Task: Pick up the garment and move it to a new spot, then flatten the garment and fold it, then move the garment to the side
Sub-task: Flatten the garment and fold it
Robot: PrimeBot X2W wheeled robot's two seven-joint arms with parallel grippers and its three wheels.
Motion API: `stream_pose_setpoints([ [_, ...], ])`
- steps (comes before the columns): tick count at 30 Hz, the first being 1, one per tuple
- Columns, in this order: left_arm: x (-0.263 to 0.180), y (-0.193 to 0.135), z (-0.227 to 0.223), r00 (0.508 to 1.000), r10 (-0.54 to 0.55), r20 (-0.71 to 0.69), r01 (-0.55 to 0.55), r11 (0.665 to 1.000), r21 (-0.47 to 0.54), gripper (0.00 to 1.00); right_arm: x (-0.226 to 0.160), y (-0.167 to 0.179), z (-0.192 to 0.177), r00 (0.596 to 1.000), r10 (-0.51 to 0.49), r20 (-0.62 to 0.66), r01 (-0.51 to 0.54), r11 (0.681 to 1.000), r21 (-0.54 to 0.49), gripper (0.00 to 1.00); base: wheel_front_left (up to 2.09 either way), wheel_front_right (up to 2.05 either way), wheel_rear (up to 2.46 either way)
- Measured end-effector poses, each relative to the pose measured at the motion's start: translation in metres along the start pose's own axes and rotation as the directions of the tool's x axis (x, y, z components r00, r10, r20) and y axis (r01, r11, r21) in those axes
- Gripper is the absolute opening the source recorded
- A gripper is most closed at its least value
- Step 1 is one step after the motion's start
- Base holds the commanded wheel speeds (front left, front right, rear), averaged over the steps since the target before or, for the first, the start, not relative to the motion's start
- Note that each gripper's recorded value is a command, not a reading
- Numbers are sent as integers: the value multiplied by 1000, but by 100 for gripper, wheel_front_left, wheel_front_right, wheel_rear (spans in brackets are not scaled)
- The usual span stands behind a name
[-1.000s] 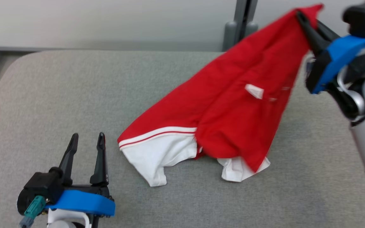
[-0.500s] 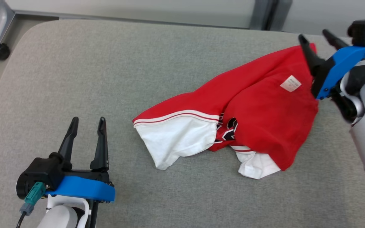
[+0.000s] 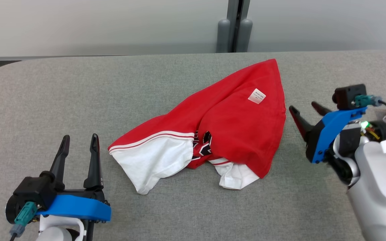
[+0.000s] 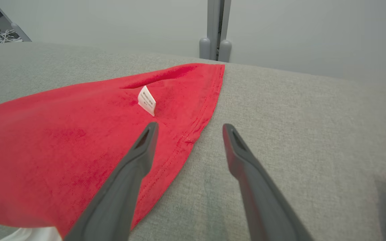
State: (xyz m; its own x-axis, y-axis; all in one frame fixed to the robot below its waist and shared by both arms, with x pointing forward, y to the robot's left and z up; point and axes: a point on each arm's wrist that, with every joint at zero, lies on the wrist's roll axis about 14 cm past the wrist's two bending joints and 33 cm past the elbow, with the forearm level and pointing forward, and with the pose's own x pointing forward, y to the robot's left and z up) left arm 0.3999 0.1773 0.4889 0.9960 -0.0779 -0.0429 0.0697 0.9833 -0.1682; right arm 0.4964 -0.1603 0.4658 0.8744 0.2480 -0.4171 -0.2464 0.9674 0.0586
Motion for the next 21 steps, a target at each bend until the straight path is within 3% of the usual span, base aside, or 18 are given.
stream_pose_setpoints([
  [9, 2, 5, -6, 1000, -1, -26, 1, 1000, 8, 100, 21, 13, -47, 989, -43, -144, 70, 981, 183, 100, 0, 0, 0],
  [18, -7, 26, -13, 997, 54, -55, -53, 998, 24, 100, 56, 16, -56, 975, -56, -213, 114, 956, 269, 100, 0, 0, 0],
  [19, -7, 28, -13, 997, 60, -56, -58, 998, 25, 100, 59, 18, -55, 976, -54, -211, 112, 955, 275, 82, 0, 0, 0],
  [20, -7, 30, -14, 996, 65, -58, -63, 998, 27, 100, 62, 20, -53, 977, -51, -206, 108, 956, 274, 14, 0, 0, 0],
  [21, -7, 31, -14, 996, 68, -57, -67, 997, 28, 100, 65, 22, -50, 979, -51, -197, 103, 959, 264, 0, 0, 0, 0],
])
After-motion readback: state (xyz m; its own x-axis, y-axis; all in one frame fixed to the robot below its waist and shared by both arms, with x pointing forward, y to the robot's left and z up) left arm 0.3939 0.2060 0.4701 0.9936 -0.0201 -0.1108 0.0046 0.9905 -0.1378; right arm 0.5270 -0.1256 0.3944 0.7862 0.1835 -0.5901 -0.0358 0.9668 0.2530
